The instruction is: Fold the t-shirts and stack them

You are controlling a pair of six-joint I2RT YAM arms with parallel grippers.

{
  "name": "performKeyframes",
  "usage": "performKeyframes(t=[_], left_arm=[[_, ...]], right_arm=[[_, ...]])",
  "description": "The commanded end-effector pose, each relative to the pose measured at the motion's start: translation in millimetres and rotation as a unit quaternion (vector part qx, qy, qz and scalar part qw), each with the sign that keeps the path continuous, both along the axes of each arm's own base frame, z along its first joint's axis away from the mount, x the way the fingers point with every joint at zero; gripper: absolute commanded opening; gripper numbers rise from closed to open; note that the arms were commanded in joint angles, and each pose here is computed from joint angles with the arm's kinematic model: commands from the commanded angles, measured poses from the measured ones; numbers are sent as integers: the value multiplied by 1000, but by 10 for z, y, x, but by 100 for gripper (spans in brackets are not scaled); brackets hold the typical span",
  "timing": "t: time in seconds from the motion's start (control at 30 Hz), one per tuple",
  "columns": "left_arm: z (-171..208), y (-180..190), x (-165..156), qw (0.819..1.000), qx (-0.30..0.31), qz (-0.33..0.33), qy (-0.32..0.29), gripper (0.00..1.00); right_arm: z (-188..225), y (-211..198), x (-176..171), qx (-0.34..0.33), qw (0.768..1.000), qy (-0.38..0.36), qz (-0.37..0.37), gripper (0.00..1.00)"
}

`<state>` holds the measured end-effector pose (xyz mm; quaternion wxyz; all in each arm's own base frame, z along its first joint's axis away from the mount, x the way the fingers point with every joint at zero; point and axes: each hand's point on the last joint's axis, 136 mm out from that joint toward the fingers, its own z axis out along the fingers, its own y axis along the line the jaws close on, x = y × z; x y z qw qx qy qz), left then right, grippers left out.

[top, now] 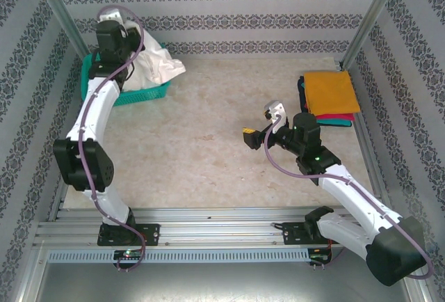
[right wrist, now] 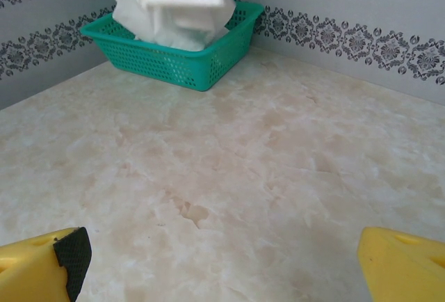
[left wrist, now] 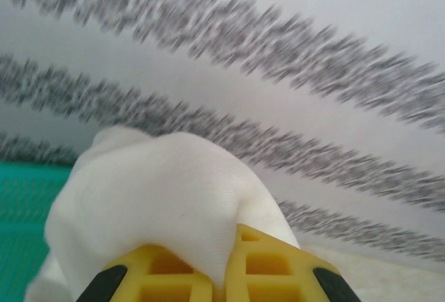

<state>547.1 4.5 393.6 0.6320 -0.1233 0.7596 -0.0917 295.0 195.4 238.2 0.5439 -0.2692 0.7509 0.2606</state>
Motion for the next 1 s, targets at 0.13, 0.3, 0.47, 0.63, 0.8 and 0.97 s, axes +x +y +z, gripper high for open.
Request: performKeyframes(t=[0.13,0.3,0.47,0.63,0.8,0.97], left_arm=[[1014,-727,-572,989,14,-105,-107,0],[1131,-1209,-839,979,11,-168,-119,0],[1001,-1741,-974,967,17,-228,-111,0],[537,-2138,-940,961,9,-270,-64,19],[-102,-2302,-896,955,-28,-296,5,100],[-647,-2039,-966,971,-26,-232,59,100]], right_arm=[[103,25,-95,14,1000,-15,12,98],[82,21,-93,13,1000,-15,11,98],[78,47,-79,21,1000,-10,14,98],[29,41,-47,25,1000,9,4,98],[-58,-46,52,39,997,56,-43,98],[-253,25,109,18,995,98,-30,98]])
